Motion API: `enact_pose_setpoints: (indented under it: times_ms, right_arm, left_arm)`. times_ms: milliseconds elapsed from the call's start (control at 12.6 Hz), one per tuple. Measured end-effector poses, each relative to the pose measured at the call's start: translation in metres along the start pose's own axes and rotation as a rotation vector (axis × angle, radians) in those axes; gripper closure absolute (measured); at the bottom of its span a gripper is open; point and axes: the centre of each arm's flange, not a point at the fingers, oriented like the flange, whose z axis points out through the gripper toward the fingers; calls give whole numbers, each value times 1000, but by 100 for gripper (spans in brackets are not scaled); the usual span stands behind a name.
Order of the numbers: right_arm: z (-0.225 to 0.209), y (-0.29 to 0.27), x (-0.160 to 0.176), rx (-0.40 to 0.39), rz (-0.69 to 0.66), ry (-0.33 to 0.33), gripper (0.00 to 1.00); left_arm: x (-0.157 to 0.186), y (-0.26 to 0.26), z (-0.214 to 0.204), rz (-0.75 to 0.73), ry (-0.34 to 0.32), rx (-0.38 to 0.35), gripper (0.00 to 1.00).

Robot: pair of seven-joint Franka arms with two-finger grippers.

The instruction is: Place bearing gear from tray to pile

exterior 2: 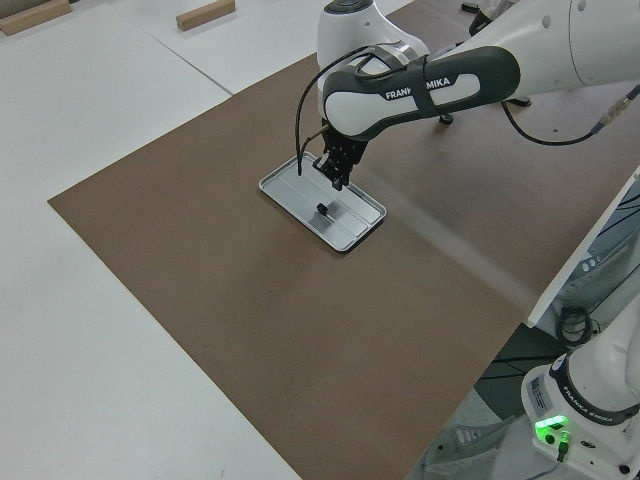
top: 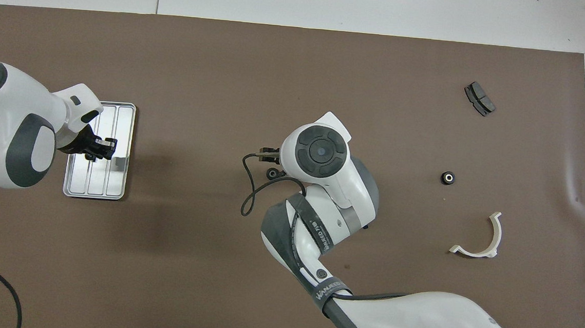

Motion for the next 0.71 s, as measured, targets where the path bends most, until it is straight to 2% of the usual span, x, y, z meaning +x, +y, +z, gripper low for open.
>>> enact_pose_setpoints:
  times_ms: [158, 396, 633, 713]
  right_arm:
    - [23, -18, -10, -14, -11, -17, 0]
    - [38, -29, -15, -20, -26, -6, 3]
    - [38, -35, -19, -14, -24, 1, 12]
    - [40, -37, -21, -8, -27, 6, 21]
  left_arm:
    - [-4, -14, 7, 12, 4, -2, 86]
    - [-6, -30, 8, 21, 8, -4, 86]
    - [-7, -39, 9, 40, 14, -5, 86]
    - [-7, -43, 9, 45, 16, -5, 86]
